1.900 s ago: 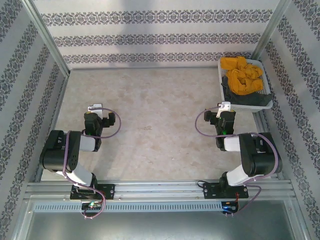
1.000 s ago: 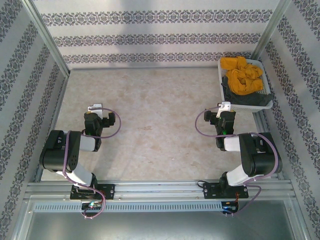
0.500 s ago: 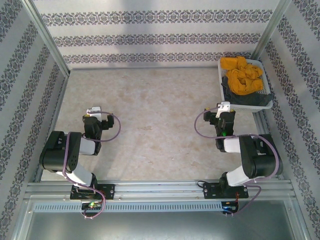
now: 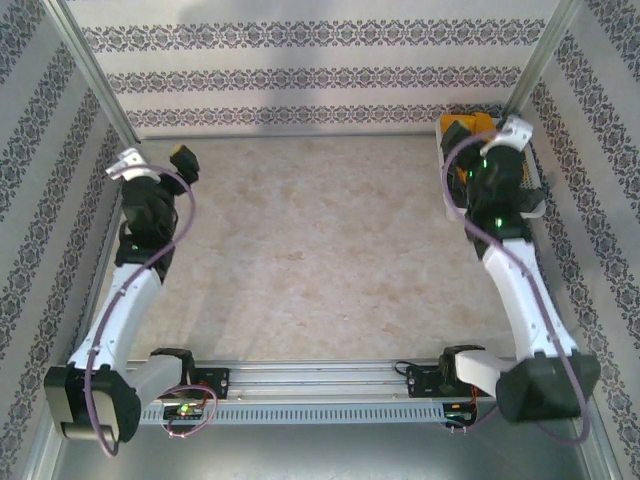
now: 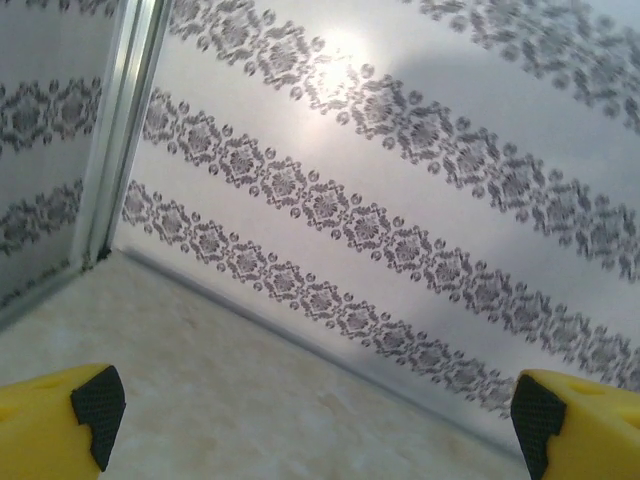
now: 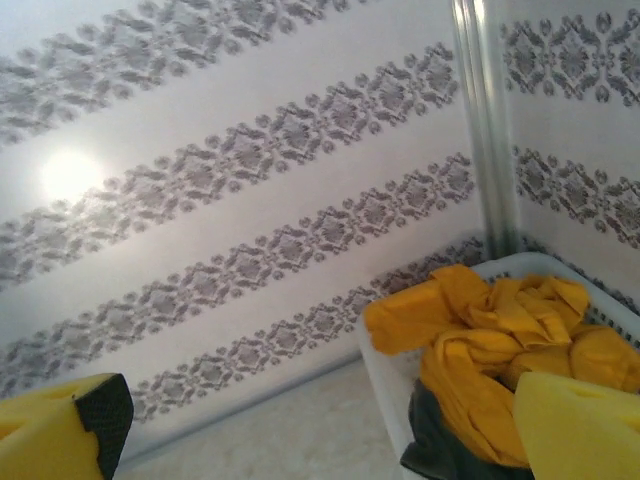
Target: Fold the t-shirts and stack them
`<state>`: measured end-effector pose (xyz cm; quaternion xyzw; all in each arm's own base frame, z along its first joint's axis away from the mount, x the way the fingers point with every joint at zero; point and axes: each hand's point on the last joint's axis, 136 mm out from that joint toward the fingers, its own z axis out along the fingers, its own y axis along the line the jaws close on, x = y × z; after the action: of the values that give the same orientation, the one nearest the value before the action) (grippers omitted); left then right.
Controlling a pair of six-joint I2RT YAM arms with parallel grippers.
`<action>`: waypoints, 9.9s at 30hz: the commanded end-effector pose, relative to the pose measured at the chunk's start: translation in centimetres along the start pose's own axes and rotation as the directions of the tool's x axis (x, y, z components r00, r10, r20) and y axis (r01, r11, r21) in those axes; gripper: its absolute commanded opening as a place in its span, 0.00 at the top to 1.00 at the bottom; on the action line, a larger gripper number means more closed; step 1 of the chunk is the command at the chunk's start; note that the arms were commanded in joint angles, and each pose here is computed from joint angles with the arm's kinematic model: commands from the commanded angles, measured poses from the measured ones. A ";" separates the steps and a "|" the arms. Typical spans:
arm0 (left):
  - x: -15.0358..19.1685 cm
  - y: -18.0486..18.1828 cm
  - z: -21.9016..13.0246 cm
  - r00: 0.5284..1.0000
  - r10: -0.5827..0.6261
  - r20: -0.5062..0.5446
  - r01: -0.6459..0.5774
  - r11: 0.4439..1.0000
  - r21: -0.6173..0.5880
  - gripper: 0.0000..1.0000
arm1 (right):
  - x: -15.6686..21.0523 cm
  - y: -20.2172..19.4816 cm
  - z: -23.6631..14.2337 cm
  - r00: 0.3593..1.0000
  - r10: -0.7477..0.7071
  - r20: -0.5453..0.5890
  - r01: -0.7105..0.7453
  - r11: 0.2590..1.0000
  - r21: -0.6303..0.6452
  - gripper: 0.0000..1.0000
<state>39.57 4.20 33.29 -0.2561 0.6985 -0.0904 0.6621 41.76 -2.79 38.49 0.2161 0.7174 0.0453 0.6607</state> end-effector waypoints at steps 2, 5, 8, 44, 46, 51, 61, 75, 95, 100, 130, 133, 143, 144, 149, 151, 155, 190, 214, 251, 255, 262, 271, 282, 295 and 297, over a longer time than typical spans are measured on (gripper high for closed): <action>9.2 -2.6 2.3 0.873 -0.164 -0.460 0.186 0.983 0.004 0.00 | 6.0 -5.8 2.8 0.933 0.008 -0.361 0.123 0.934 0.337 0.02; 11.4 -7.1 2.5 0.821 -0.080 -0.566 0.161 0.982 0.096 0.00 | 7.7 -8.8 6.1 0.890 0.084 -0.448 0.135 0.890 0.435 0.02; 13.3 -11.3 1.3 0.788 0.013 -0.615 0.135 0.972 0.194 0.01 | 10.0 -10.7 9.7 0.849 0.155 -0.505 0.114 0.879 0.462 0.02; 16.7 -15.1 -4.2 0.711 0.040 -0.702 0.233 0.928 0.290 0.30 | 16.9 -15.6 23.8 0.793 0.451 -0.410 -0.230 0.844 0.484 0.29; 16.6 -15.0 -4.3 0.713 0.040 -0.700 0.234 0.928 0.291 0.30 | 17.5 -16.2 24.1 0.779 0.476 -0.408 -0.247 0.831 0.498 0.29; 15.9 -15.2 -5.1 0.721 0.043 -0.691 0.242 0.919 0.310 0.31 | 19.4 -17.1 24.8 0.751 0.520 -0.407 -0.270 0.804 0.530 0.32; 14.6 -15.4 -6.6 0.734 0.046 -0.678 0.259 0.903 0.343 0.36 | 21.5 -15.9 26.4 0.702 0.576 -0.418 -0.337 0.786 0.518 0.47; 13.3 -15.2 -7.3 0.756 0.038 -0.653 0.256 0.901 0.349 0.46 | 13.0 -13.4 20.6 0.791 0.574 -0.214 -0.441 0.776 0.452 1.00; 15.2 -13.0 -7.0 0.745 0.019 -0.667 0.222 0.936 0.275 0.46 | -10.7 5.5 5.7 0.931 0.362 0.041 -0.350 0.921 -0.172 1.00; 13.5 -11.2 -7.2 0.788 0.016 -0.615 0.151 0.964 0.218 0.44 | -7.8 14.9 0.3 0.989 0.149 -0.013 -0.146 0.944 -0.295 1.00; 21.3 5.5 -4.7 0.599 -0.447 -0.664 0.195 0.886 -0.421 0.35 | 41.4 14.9 -10.2 0.380 -0.112 -0.918 -0.103 0.981 -0.163 0.39; 22.7 7.3 -2.4 0.569 -0.516 -0.640 0.250 0.850 -0.464 0.34 | 43.0 15.5 -10.1 0.327 -0.082 -0.941 -0.105 0.987 -0.122 0.37; 28.1 9.4 4.6 0.489 -0.547 -0.680 0.244 0.834 -0.495 0.38 | 45.1 12.3 -9.2 0.252 0.035 -0.967 0.019 0.999 0.041 0.74; 28.6 9.6 5.1 0.485 -0.549 -0.681 0.240 0.832 -0.500 0.43 | 44.7 11.6 -9.2 0.261 0.042 -0.965 0.031 0.998 0.051 0.80; 30.5 10.5 6.0 0.464 -0.565 -0.683 0.225 0.820 -0.526 1.00 | 41.6 8.7 -8.2 0.332 0.049 -0.942 0.064 0.995 0.074 1.00; 29.5 10.9 5.3 0.499 -0.566 -0.656 0.217 0.815 -0.538 1.00 | 40.1 7.9 -7.6 0.358 0.044 -0.933 0.077 0.994 0.076 1.00; 25.6 12.0 1.8 0.606 -0.554 -0.571 0.181 0.795 -0.579 1.00 | 36.7 6.0 -6.7 0.409 0.040 -0.912 0.116 0.989 0.095 1.00; 25.8 2.1 1.3 0.424 -0.601 -0.678 0.344 0.799 -0.493 0.46 | 37.5 9.9 -11.3 0.274 -0.029 -0.961 -0.137 0.988 -0.069 0.40; 23.3 -2.0 5.8 0.486 -0.569 -0.663 0.404 0.819 -0.407 1.00 | 37.7 -1.5 -11.5 0.293 0.335 -0.895 -0.059 0.941 0.333 0.48; 20.1 -2.8 15.7 0.468 -0.628 -0.622 0.553 0.757 -0.348 1.00 | 29.7 6.1 6.9 0.426 0.432 -0.795 -0.279 0.899 0.339 0.89; 19.7 -1.4 15.8 0.505 -0.610 -0.610 0.507 0.782 -0.362 0.53 | 30.3 5.1 7.6 0.380 0.469 -0.798 -0.270 0.881 0.389 0.52; 19.1 1.4 9.6 0.578 -0.563 -0.591 0.414 0.826 -0.381 0.35 | 30.8 0.5 1.5 0.413 0.506 -0.757 -0.195 0.861 0.470 0.54; 21.8 2.5 3.4 0.526 -0.563 -0.638 0.401 0.825 -0.398 0.44 | 35.5 -1.4 -0.5 0.275 0.760 -0.589 -0.135 0.637 0.759 0.70; 21.3 2.5 0.9 0.536 -0.536 -0.653 0.383 0.843 -0.378 0.47 | 36.9 -1.1 1.3 0.281 0.814 -0.508 -0.114 0.554 0.825 0.66; 21.5 2.2 0.9 0.524 -0.536 -0.662 0.398 0.841 -0.367 0.50 | 38.5 -1.6 0.4 0.304 0.819 -0.487 -0.032 0.520 0.854 0.63; 21.2 2.0 1.0 0.526 -0.533 -0.662 0.401 0.842 -0.360 0.50 | 38.6 -1.9 0.6 0.314 0.815 -0.488 -0.028 0.521 0.853 0.63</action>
<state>40.12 -3.46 13.01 -0.4437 0.8098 -0.2973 0.2428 40.79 10.42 2.57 0.5916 0.8015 0.0874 0.0081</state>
